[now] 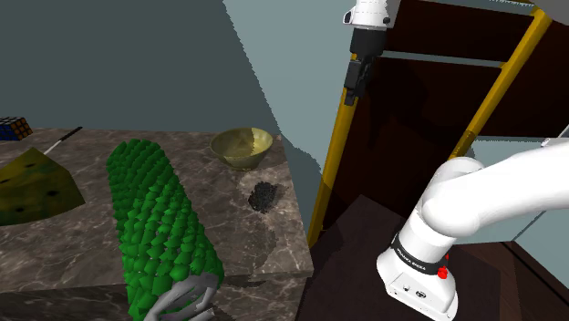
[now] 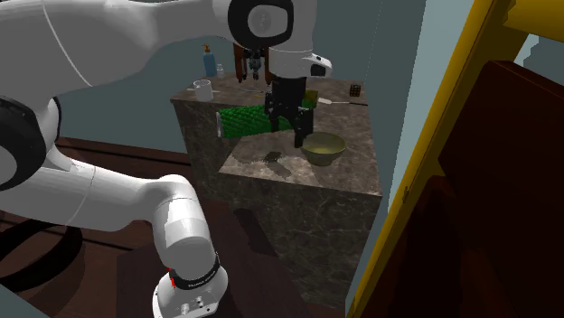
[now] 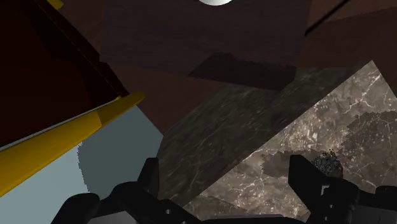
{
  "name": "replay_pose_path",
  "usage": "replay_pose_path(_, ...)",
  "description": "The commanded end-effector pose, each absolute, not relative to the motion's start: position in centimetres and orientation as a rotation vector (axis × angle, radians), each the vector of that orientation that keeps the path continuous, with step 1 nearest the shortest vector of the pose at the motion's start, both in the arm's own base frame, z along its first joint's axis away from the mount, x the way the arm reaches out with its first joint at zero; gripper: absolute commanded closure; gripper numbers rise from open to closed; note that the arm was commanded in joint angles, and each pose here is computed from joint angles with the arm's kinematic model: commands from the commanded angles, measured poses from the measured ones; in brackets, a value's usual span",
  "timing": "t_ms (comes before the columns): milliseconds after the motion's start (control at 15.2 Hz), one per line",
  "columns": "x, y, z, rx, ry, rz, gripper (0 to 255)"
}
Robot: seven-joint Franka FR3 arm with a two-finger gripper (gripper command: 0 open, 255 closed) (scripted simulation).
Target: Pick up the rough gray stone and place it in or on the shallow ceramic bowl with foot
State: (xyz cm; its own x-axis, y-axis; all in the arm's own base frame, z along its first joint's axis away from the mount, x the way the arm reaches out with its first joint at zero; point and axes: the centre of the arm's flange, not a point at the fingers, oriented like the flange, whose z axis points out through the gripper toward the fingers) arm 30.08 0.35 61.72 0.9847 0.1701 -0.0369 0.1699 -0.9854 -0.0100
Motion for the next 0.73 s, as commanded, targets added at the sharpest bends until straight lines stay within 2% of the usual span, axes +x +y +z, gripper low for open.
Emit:
replay_pose_path(0, 30.1, 0.4, 61.7, -3.123, -0.267, 0.059, 0)
replay_pose_path(660, 31.0, 9.2, 53.2, -3.048, 0.363, 0.1, 0)
